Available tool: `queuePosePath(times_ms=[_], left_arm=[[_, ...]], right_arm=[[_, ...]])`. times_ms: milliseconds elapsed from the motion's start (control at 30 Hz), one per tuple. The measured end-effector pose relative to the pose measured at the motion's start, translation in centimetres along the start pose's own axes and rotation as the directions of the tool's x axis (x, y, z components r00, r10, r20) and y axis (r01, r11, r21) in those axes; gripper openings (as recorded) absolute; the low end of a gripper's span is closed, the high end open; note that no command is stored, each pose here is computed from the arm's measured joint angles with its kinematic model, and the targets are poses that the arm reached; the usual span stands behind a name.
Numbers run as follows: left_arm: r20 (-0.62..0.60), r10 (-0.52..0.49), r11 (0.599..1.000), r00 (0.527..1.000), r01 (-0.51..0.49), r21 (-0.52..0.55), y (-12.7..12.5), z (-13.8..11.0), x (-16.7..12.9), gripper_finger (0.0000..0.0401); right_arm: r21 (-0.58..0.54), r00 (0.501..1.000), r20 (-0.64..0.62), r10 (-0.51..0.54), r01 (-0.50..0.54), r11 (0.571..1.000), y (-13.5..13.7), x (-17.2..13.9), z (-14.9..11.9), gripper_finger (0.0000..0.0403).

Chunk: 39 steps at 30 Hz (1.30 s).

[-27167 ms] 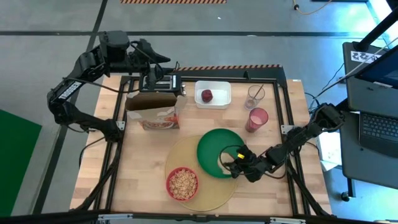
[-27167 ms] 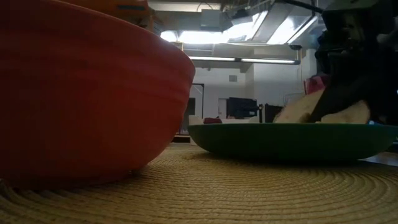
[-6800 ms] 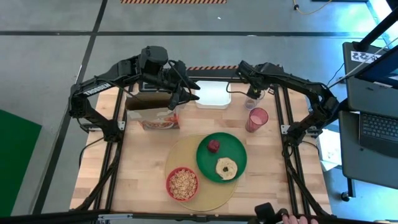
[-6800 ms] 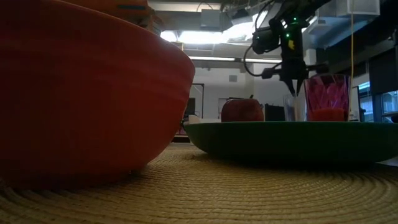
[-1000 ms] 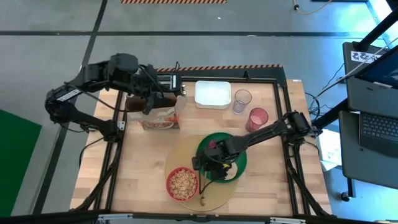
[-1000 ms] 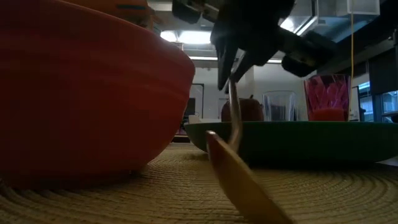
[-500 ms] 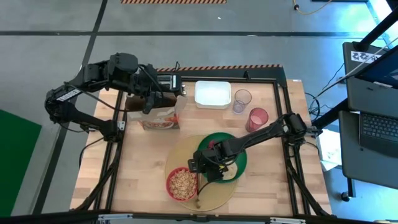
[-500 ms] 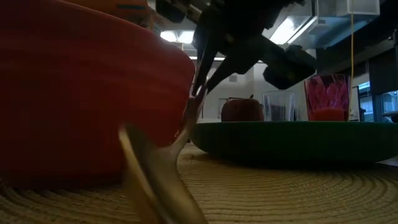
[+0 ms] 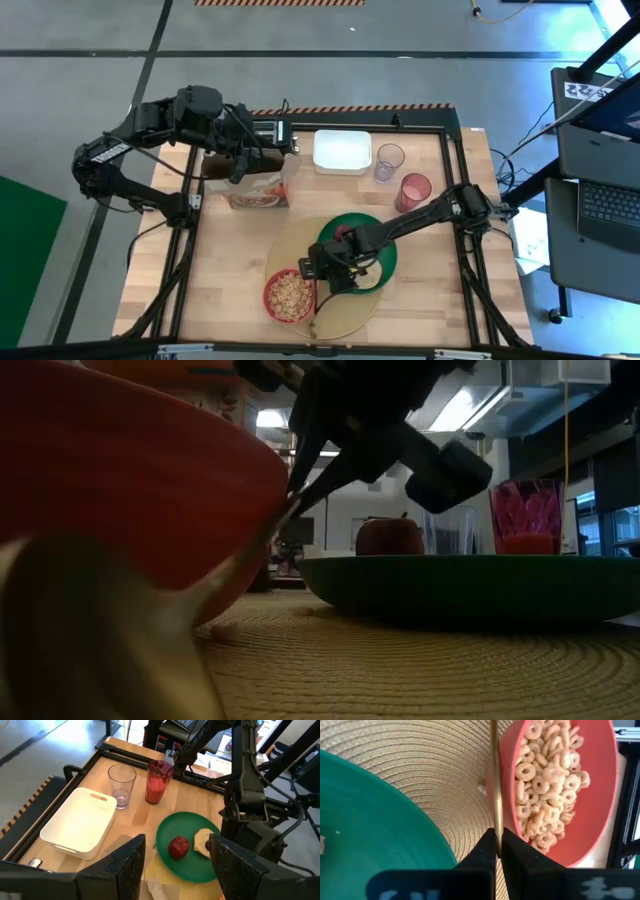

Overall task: Arrange a breakfast setting
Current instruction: Put the gold spoon on the brown placemat to the right of the orange bowl

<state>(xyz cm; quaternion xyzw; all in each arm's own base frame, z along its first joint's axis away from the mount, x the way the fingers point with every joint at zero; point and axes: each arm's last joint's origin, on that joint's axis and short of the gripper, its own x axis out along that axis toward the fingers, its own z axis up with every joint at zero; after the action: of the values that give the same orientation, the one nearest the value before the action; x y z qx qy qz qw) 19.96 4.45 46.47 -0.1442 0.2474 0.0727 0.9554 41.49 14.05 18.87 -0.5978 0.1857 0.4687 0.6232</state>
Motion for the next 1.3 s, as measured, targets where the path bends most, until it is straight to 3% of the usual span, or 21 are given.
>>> queuePosePath(times_ms=[333, 767, 1300], left_arm=[[0.001, 0.001, 1.000, 1.000, -0.001, 0.000, 0.0, 0.0, 0.0, 0.0212], [0.003, 0.008, 1.000, 1.000, -0.008, -0.007, 0.0, 0.0, 0.0, 0.0212], [0.006, 0.018, 1.000, 1.000, -0.018, -0.008, 0.1, 0.0, 0.0, 0.0212]], right_arm=[[-0.099, 0.999, -0.032, 0.032, -0.035, 0.994, 0.5, 0.9, -0.4, 0.0014], [-0.099, 0.998, -0.049, 0.028, -0.032, 0.995, 0.4, 0.5, -2.3, 0.0014], [-0.098, 0.998, -0.023, 0.062, -0.064, 0.993, 0.7, 0.5, -2.2, 0.0035]])
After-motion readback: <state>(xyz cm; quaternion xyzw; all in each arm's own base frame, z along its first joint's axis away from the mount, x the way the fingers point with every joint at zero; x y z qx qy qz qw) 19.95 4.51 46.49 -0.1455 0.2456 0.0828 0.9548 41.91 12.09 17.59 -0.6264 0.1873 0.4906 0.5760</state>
